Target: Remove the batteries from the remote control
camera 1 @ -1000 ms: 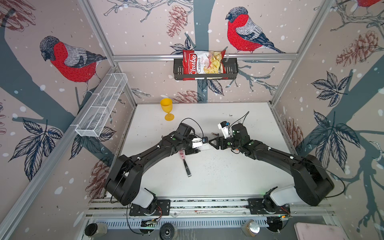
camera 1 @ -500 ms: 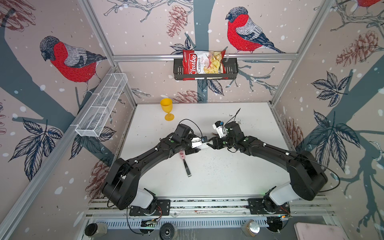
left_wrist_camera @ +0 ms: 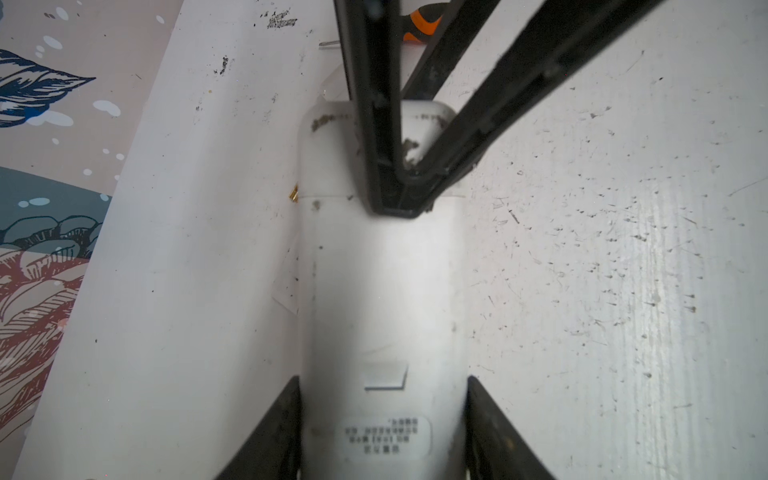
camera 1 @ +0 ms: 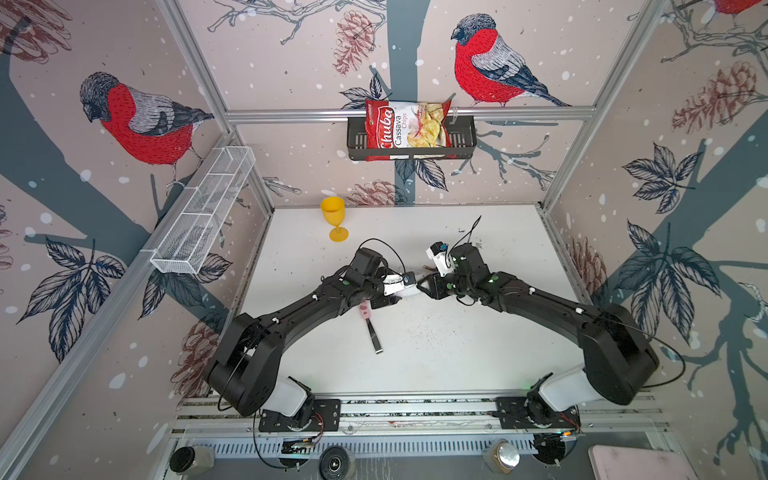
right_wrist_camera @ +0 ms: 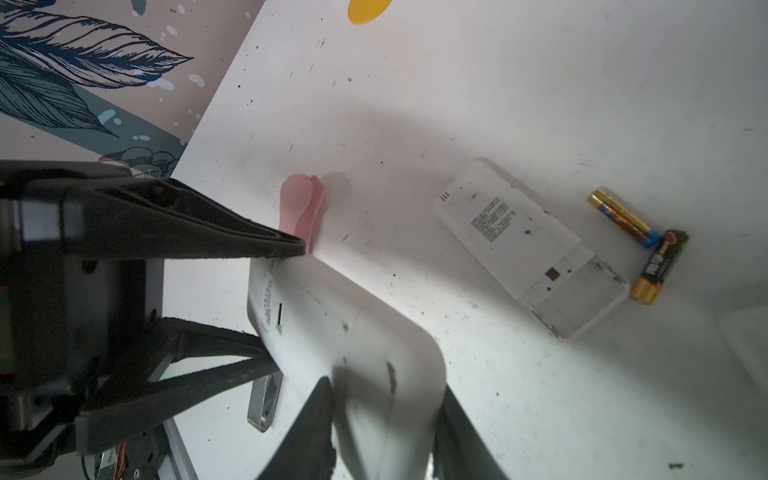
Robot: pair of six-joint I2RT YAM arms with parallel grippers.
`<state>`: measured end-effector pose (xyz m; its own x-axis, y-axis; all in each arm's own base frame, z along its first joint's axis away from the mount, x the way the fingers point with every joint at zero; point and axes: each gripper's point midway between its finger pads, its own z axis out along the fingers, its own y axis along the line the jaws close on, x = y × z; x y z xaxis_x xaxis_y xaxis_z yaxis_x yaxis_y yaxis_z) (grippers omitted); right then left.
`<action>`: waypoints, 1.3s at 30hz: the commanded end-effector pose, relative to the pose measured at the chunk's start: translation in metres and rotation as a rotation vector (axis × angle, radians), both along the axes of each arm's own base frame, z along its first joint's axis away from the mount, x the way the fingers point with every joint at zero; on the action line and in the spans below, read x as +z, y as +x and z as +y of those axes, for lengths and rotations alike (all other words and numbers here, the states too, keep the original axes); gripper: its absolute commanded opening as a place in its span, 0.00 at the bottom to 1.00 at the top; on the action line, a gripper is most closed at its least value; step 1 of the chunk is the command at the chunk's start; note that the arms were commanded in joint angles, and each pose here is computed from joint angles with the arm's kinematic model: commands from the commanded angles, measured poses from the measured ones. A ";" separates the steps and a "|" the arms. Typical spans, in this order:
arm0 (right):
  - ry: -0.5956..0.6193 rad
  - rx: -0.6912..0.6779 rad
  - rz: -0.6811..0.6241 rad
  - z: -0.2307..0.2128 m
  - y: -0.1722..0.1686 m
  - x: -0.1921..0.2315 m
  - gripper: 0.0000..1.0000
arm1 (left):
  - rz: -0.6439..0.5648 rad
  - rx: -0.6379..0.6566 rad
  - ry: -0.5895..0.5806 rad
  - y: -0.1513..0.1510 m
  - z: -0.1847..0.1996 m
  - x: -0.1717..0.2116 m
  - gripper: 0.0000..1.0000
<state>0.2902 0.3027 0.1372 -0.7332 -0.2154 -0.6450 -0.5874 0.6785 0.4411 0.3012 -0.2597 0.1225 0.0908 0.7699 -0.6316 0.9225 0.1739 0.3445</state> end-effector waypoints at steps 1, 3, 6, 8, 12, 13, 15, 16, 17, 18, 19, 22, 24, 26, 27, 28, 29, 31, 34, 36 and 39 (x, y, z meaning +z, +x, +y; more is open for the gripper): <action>-0.073 -0.026 -0.018 -0.012 0.003 -0.011 0.33 | -0.028 -0.007 -0.045 0.005 -0.008 0.010 0.35; -0.070 -0.029 -0.020 -0.013 0.005 -0.011 0.31 | -0.029 -0.006 -0.045 0.005 -0.008 0.009 0.36; -0.067 -0.032 -0.022 -0.015 0.005 -0.011 0.27 | -0.029 -0.004 -0.043 0.005 -0.007 0.008 0.35; -0.069 -0.033 -0.022 -0.016 0.006 -0.011 0.26 | -0.027 -0.002 -0.042 0.006 -0.007 0.007 0.35; -0.070 -0.042 -0.024 -0.020 0.008 -0.011 0.37 | -0.024 0.002 -0.038 0.006 -0.007 0.005 0.35; -0.070 -0.046 -0.024 -0.022 0.008 -0.011 0.39 | -0.023 0.002 -0.039 0.006 -0.007 0.004 0.35; -0.065 -0.051 -0.027 -0.024 0.009 -0.010 0.41 | -0.022 0.006 -0.034 0.007 -0.006 0.003 0.35; -0.065 -0.056 -0.028 -0.026 0.010 -0.010 0.41 | -0.020 0.007 -0.032 0.007 -0.006 0.002 0.35; -0.065 -0.057 -0.030 -0.027 0.011 -0.009 0.41 | -0.020 0.010 -0.032 0.008 -0.006 0.001 0.35; -0.068 -0.060 -0.028 -0.029 0.011 -0.010 0.41 | -0.020 0.010 -0.031 0.008 -0.006 0.001 0.35; -0.070 -0.063 -0.034 -0.030 0.012 -0.009 0.40 | -0.018 0.011 -0.029 0.008 -0.006 0.000 0.35; -0.079 -0.072 -0.040 -0.034 0.014 -0.009 0.39 | -0.014 0.016 -0.030 0.009 -0.006 0.000 0.35; -0.083 -0.078 -0.042 -0.036 0.015 -0.009 0.39 | -0.010 0.021 -0.027 0.010 -0.006 -0.002 0.35; -0.087 -0.087 -0.045 -0.039 0.017 -0.009 0.40 | -0.008 0.022 -0.020 0.010 -0.005 -0.004 0.35; -0.089 -0.091 -0.047 -0.041 0.018 -0.009 0.40 | -0.004 0.024 -0.017 0.009 -0.004 -0.006 0.35; -0.090 -0.095 -0.049 -0.042 0.019 -0.009 0.40 | -0.003 0.024 -0.011 0.010 -0.004 -0.007 0.35; -0.091 -0.098 -0.052 -0.044 0.020 -0.009 0.40 | -0.003 0.026 -0.004 0.010 -0.003 -0.009 0.35; -0.091 -0.110 -0.058 -0.048 0.021 -0.007 0.40 | 0.001 0.028 0.009 0.011 -0.002 -0.013 0.35; -0.088 -0.126 -0.066 -0.055 0.024 -0.005 0.40 | 0.012 0.032 0.030 0.011 0.000 -0.020 0.35; -0.084 -0.136 -0.072 -0.059 0.025 -0.004 0.40 | 0.021 0.023 0.043 0.010 0.000 -0.025 0.35; -0.074 -0.156 -0.082 -0.066 0.025 -0.004 0.40 | 0.044 0.010 0.067 0.007 0.001 -0.035 0.35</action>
<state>0.3122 0.2394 0.1290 -0.7251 -0.1660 -0.6683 -0.5035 0.7899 0.3500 0.3068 -0.2575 0.0884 0.0403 0.8071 -0.5890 0.9353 0.1769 0.3064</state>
